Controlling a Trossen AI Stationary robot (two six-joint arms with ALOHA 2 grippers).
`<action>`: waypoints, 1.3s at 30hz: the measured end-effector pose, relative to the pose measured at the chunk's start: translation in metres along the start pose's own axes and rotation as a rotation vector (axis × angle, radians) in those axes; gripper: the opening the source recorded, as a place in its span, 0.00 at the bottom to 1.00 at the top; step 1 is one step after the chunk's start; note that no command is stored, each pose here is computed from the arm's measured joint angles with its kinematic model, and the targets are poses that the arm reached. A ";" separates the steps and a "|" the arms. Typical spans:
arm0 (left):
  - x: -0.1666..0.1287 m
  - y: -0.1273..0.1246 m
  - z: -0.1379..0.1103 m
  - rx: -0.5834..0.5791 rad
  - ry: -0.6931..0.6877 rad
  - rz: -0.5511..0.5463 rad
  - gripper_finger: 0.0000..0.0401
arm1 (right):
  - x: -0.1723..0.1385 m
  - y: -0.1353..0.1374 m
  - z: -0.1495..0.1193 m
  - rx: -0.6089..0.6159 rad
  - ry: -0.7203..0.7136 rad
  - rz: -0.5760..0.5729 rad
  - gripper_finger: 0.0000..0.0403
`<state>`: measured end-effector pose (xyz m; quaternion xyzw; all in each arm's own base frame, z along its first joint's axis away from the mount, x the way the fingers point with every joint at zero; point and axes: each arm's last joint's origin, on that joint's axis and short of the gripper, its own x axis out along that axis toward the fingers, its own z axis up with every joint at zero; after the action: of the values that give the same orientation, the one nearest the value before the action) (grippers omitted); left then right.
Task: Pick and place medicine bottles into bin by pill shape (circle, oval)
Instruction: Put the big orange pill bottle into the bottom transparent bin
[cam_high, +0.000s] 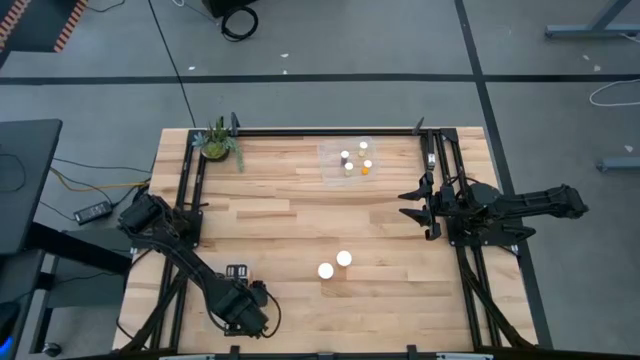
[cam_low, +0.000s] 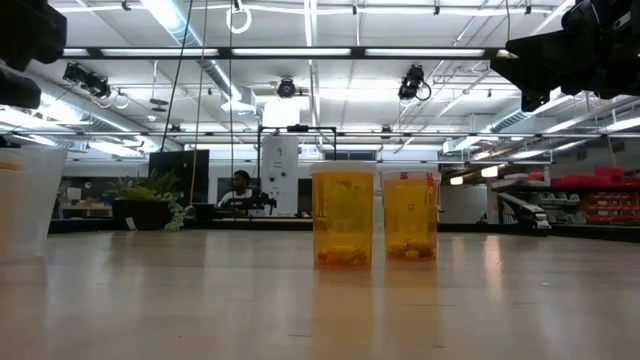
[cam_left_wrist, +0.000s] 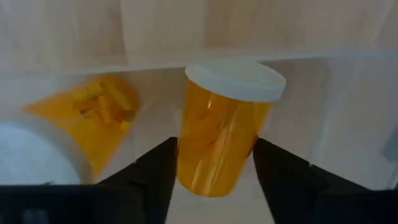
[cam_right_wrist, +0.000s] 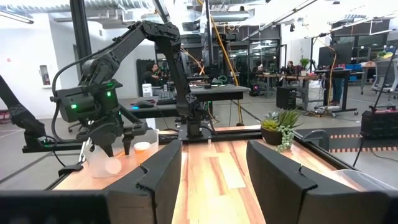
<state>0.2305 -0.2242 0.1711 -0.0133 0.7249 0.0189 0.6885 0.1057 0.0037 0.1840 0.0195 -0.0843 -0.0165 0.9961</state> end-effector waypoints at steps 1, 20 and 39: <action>0.000 -0.001 -0.001 -0.017 -0.005 0.003 0.57 | 0.000 0.000 0.000 0.000 0.000 0.000 0.47; 0.019 -0.008 -0.018 0.034 -0.060 0.030 0.54 | 0.000 -0.001 0.003 0.039 -0.032 -0.039 0.47; -0.035 -0.013 -0.015 0.018 0.010 0.101 0.48 | 0.029 0.004 0.018 0.122 -0.044 0.031 0.47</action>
<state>0.2175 -0.2378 0.2063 0.0293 0.7283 0.0469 0.6830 0.1312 0.0060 0.2071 0.0786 -0.1072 0.0036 0.9911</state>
